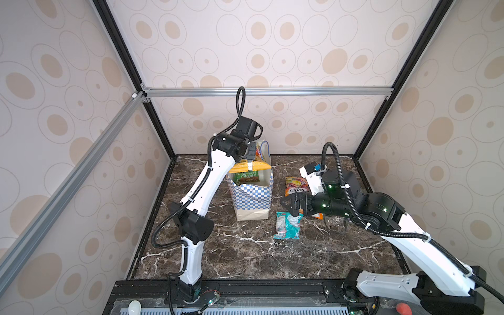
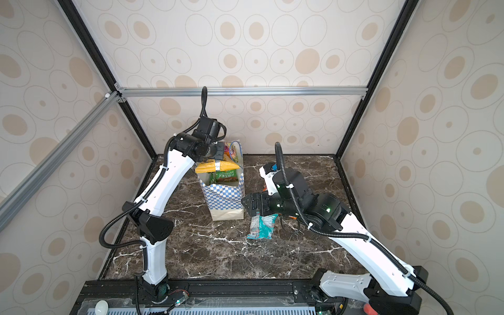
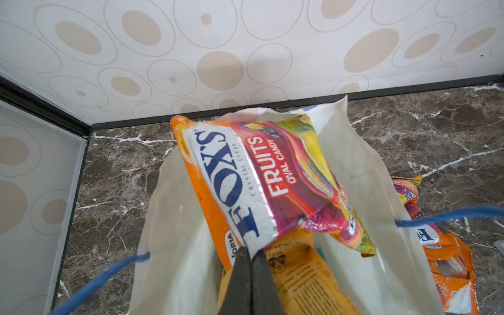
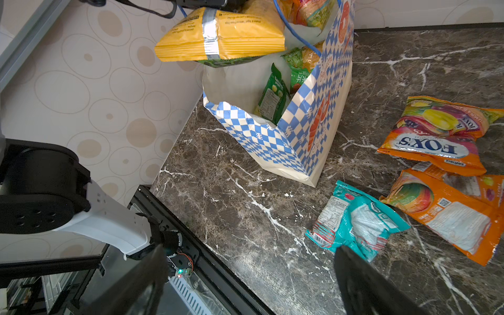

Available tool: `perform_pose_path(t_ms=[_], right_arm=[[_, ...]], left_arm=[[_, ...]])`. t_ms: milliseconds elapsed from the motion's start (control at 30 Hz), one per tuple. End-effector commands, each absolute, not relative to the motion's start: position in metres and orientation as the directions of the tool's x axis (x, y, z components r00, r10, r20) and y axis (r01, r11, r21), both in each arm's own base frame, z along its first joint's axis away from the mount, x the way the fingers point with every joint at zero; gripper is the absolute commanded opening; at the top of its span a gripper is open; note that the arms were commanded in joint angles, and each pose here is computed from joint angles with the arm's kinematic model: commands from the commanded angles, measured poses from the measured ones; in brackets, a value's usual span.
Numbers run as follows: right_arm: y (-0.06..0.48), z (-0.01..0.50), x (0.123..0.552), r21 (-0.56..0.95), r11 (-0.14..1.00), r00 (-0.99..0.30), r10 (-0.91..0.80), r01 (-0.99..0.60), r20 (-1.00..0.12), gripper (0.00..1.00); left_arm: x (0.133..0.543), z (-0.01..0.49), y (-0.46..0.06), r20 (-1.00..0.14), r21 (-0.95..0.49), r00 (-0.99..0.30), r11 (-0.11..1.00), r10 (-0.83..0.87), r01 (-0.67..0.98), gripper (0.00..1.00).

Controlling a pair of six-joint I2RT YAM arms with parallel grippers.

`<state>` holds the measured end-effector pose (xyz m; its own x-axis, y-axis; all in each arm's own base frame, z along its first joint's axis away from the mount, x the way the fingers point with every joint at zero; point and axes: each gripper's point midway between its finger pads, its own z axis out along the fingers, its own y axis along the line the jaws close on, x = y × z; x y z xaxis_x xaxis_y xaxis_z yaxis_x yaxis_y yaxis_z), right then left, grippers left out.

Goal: Take the snacks out of the paper bag
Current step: Place the snack at the middle-left of the table.

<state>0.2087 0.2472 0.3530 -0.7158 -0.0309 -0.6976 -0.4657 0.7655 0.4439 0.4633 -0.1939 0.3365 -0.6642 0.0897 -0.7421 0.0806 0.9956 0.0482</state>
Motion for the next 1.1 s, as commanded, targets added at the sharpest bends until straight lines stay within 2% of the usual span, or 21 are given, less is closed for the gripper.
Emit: perform_pose_path(t_ms=[0,333,500,700,833,1067], right_arm=[[0.25,0.369,0.207,0.464,0.743,-0.699,-0.006,-0.482,-0.715,0.98],[0.256,0.369,0.209,0.467,0.737,-0.698,-0.01,-0.489,-0.716,0.98],[0.258,0.369,0.211,0.465,0.736,-0.694,-0.01,-0.493,-0.72,0.98],[0.259,0.367,0.212,0.449,0.738,-0.688,-0.027,-0.503,-0.726,0.99],[0.261,0.365,0.214,0.44,0.741,-0.684,-0.036,-0.508,-0.729,0.99],[0.261,0.36,0.218,0.413,0.752,-0.673,-0.055,-0.514,-0.738,1.0]], left_arm=[[0.445,0.412,-0.183,-0.852,-0.024,-0.523,0.998,0.012,0.061,0.0],[0.403,0.486,-0.189,-0.918,-0.168,-0.388,0.965,-0.079,0.201,0.0],[0.377,0.521,-0.175,-0.943,-0.19,-0.31,0.958,-0.117,0.215,0.0],[0.339,0.56,-0.151,-0.977,-0.188,-0.147,0.95,-0.155,0.25,0.0],[0.321,0.564,-0.117,-0.988,-0.15,-0.062,0.978,-0.142,0.146,0.0],[0.298,0.54,-0.06,-0.995,-0.099,0.005,0.991,-0.099,-0.086,0.0]])
